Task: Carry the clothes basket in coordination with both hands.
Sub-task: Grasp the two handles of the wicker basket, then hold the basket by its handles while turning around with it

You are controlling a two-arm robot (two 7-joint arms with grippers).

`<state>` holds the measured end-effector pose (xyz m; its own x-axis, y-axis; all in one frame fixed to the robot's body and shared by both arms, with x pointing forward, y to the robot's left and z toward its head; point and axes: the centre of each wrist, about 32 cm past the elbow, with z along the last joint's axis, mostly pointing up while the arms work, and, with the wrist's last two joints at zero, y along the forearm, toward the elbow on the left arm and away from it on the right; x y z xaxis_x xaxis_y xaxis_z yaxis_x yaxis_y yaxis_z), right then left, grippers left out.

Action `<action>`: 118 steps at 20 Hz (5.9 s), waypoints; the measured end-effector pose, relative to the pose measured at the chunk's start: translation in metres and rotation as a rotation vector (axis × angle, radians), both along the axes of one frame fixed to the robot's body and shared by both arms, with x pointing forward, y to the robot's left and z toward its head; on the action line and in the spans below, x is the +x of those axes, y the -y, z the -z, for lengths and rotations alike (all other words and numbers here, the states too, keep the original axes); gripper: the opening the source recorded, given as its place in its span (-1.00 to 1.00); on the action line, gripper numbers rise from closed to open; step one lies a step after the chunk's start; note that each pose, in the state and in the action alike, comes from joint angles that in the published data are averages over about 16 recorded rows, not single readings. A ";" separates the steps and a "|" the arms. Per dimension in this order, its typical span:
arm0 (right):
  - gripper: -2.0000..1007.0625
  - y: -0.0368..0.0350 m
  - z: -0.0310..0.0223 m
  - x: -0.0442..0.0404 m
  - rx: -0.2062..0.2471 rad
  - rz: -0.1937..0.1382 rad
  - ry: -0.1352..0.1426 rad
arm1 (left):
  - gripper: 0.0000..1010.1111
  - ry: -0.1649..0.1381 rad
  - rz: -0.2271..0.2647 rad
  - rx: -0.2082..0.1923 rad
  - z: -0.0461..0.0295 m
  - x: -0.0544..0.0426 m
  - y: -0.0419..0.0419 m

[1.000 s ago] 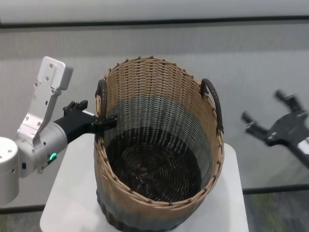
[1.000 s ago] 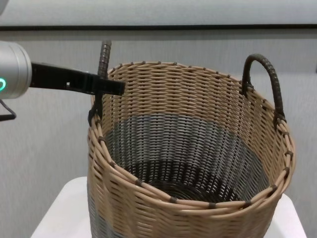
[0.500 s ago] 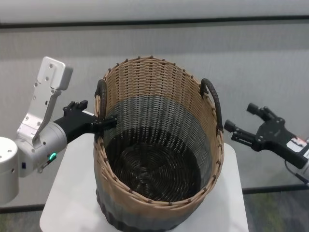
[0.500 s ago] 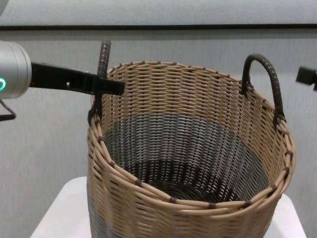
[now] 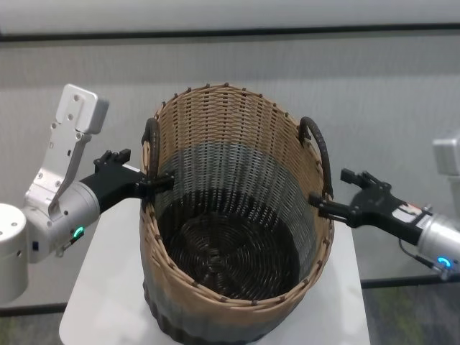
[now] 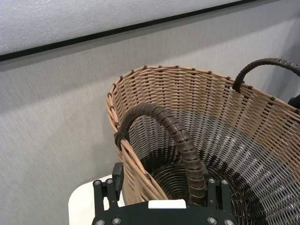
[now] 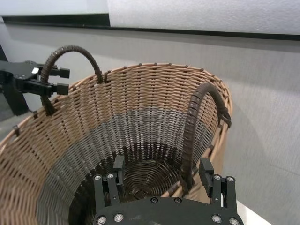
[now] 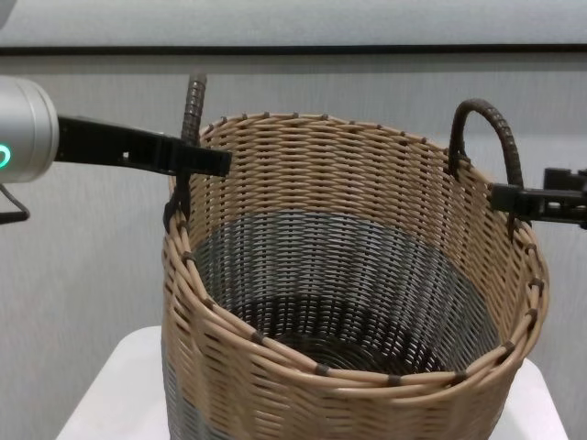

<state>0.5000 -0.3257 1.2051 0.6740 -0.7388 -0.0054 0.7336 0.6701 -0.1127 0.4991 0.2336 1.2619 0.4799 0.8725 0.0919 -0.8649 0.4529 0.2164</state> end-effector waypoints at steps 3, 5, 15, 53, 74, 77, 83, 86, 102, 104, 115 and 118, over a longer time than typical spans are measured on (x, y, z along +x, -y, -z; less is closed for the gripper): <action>0.99 -0.0070 -0.0002 0.0104 -0.033 0.010 -0.017 | 0.98 0.000 0.000 0.000 0.0000 0.0000 0.0000; 0.99 -0.0118 -0.0006 0.0172 -0.057 0.019 -0.020 | 0.98 0.000 0.000 0.000 0.0000 0.0000 0.0000; 0.99 -0.0276 -0.0033 0.0442 -0.152 0.054 0.017 | 0.98 0.000 0.000 0.000 0.0000 0.0000 0.0000; 0.05 -0.0329 -0.0001 0.0634 -0.139 0.090 0.066 | 0.74 0.000 0.000 0.000 0.0000 0.0000 0.0000; -0.98 -0.0326 -0.0001 0.0626 -0.140 0.090 0.064 | -0.70 0.000 0.000 0.000 0.0000 0.0000 0.0000; -0.98 -0.0326 -0.0001 0.0626 -0.140 0.090 0.064 | -0.84 0.000 0.000 0.000 0.0000 0.0000 0.0000; -0.98 -0.0325 -0.0001 0.0625 -0.140 0.090 0.064 | -0.98 0.000 0.001 -0.001 0.0000 -0.0001 0.0000; -0.98 -0.0326 -0.0003 0.0623 -0.142 0.091 0.068 | -1.00 0.001 0.002 -0.006 -0.0002 -0.0004 0.0001; -0.98 -0.0290 -0.0161 0.0605 -0.252 0.143 0.234 | -1.00 0.083 0.040 -0.093 -0.0169 -0.0058 0.0017; -0.98 -0.0270 -0.0199 0.0607 -0.265 0.157 0.264 | -1.00 0.109 0.044 -0.101 -0.0203 -0.0066 0.0020; -0.98 -0.0142 -0.0378 0.0626 -0.259 0.248 0.370 | -1.00 0.226 0.054 -0.131 -0.0308 -0.0096 0.0031; -0.98 -0.0125 -0.0406 0.0623 -0.238 0.276 0.388 | -1.00 0.248 0.053 -0.136 -0.0314 -0.0102 0.0033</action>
